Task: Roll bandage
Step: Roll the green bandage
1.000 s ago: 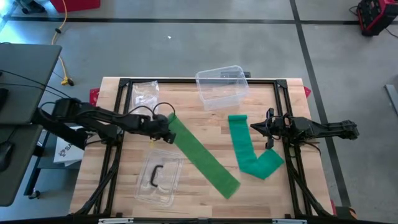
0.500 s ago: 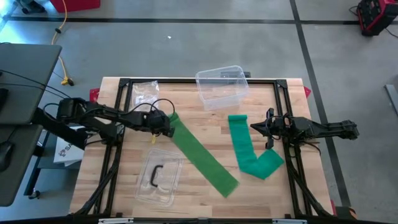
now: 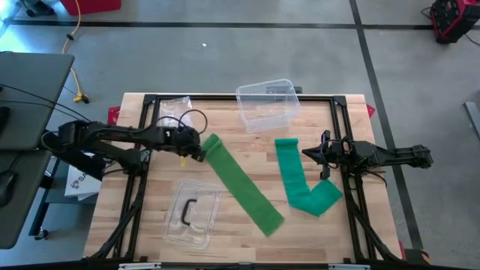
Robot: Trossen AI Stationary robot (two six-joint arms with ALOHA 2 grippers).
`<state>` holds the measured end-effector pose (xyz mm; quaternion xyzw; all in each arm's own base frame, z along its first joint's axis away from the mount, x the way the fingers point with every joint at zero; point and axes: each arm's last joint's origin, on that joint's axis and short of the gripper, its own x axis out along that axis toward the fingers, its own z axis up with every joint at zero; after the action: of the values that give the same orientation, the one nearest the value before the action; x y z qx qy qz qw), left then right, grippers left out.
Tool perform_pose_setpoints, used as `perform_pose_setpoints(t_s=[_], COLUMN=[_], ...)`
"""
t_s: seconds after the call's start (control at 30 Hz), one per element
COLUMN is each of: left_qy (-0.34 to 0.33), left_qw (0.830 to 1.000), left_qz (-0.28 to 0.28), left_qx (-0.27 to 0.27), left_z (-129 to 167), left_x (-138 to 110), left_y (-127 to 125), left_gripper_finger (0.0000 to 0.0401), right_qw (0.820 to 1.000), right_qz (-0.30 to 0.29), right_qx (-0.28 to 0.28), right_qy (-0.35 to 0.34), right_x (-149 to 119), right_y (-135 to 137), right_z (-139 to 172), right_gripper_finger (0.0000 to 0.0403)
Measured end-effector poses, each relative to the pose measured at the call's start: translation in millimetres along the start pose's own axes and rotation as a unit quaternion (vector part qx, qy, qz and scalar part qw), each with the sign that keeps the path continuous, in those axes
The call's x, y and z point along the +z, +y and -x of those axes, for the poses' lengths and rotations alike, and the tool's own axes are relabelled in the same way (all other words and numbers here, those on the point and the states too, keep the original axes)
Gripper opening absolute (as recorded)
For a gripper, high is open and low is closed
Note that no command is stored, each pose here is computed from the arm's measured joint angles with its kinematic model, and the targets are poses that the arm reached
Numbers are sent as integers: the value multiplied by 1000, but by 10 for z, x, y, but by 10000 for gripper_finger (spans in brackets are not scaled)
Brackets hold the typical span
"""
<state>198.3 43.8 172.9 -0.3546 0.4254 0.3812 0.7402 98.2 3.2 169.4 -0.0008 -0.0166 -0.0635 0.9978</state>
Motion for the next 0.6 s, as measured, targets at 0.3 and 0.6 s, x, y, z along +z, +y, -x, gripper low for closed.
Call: perform_pose_setpoints(t_s=[0.3,0.6], left_qy=[-20,-80], left_qw=[998,993], left_qz=[24,19], left_qx=[-52,-81], left_z=[-183,-342], left_x=[-17,-131], left_y=[110,195], left_gripper_finger=[198,198], right_qw=[1000,1000], right_qz=[0,0], right_qx=[0,0], right_qy=[0,0], right_x=[0,0], right_y=[0,0], right_z=[0,0], right_gripper_finger=[0,0])
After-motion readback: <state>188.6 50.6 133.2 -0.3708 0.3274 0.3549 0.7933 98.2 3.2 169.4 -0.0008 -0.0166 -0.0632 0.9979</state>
